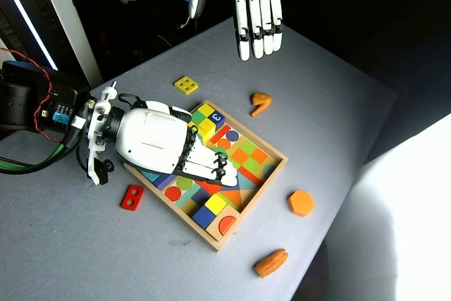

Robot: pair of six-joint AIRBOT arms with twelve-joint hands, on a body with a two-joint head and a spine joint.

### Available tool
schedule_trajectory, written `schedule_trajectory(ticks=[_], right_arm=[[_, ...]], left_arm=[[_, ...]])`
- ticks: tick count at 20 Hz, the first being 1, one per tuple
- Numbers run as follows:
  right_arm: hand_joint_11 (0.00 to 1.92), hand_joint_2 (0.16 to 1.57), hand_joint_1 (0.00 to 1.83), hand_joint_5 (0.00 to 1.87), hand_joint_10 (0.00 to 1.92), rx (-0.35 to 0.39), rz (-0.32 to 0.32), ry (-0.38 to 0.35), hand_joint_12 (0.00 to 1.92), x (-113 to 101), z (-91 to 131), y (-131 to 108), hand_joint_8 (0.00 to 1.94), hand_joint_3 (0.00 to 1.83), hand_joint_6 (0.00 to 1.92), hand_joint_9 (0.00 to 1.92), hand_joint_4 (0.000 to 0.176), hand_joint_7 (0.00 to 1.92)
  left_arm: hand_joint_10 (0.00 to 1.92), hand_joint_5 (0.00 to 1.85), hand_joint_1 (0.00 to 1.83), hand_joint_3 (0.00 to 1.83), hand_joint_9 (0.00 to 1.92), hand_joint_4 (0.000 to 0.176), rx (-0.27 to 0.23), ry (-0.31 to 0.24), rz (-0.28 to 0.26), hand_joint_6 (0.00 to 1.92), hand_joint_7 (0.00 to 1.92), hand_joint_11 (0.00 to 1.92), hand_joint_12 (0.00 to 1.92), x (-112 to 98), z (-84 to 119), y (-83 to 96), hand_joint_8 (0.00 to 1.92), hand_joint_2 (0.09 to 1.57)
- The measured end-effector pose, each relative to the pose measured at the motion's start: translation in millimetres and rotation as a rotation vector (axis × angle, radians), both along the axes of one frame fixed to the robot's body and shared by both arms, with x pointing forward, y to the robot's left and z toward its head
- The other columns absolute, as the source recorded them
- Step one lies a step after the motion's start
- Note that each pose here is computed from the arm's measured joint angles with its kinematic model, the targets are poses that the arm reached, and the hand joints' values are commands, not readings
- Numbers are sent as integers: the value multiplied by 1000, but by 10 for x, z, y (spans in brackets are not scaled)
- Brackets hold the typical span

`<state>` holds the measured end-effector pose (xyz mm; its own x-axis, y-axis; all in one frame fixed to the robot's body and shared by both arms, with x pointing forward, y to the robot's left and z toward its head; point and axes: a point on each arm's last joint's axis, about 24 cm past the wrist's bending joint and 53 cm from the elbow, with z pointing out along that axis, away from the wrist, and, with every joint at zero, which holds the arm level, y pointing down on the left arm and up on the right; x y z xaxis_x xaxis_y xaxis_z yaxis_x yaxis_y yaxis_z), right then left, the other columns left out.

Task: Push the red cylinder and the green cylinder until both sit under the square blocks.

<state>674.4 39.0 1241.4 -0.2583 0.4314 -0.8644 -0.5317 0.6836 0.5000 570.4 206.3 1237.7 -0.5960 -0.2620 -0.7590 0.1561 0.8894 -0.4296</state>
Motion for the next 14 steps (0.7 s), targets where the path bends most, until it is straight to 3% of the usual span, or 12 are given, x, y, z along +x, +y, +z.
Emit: schedule_trajectory(ticks=[3,6,10,14], right_arm=[[0,1114,0,869,0,0,2,0,0,-2,-3,15,12,0,4,32,0,250],[0,1113,0,868,0,-1,-3,0,0,27,-5,-6,0,0,3,14,0,191],[0,1105,0,910,14,-3,-6,2,0,32,-36,-19,9,0,13,63,0,268],[0,1113,0,877,0,-7,-8,0,0,30,-57,-28,0,2,0,9,0,204]], left_arm=[[2,66,0,0,65,66,0,-2,0,3,52,0,276,2,4,-2,0,1195],[2,71,0,4,61,52,0,-1,0,3,49,0,300,2,2,1,2,1207],[2,60,0,3,28,55,-1,-1,0,4,12,0,237,2,4,-1,0,1208],[3,61,0,3,41,45,0,-2,0,4,35,0,223,2,5,-1,2,1229]])
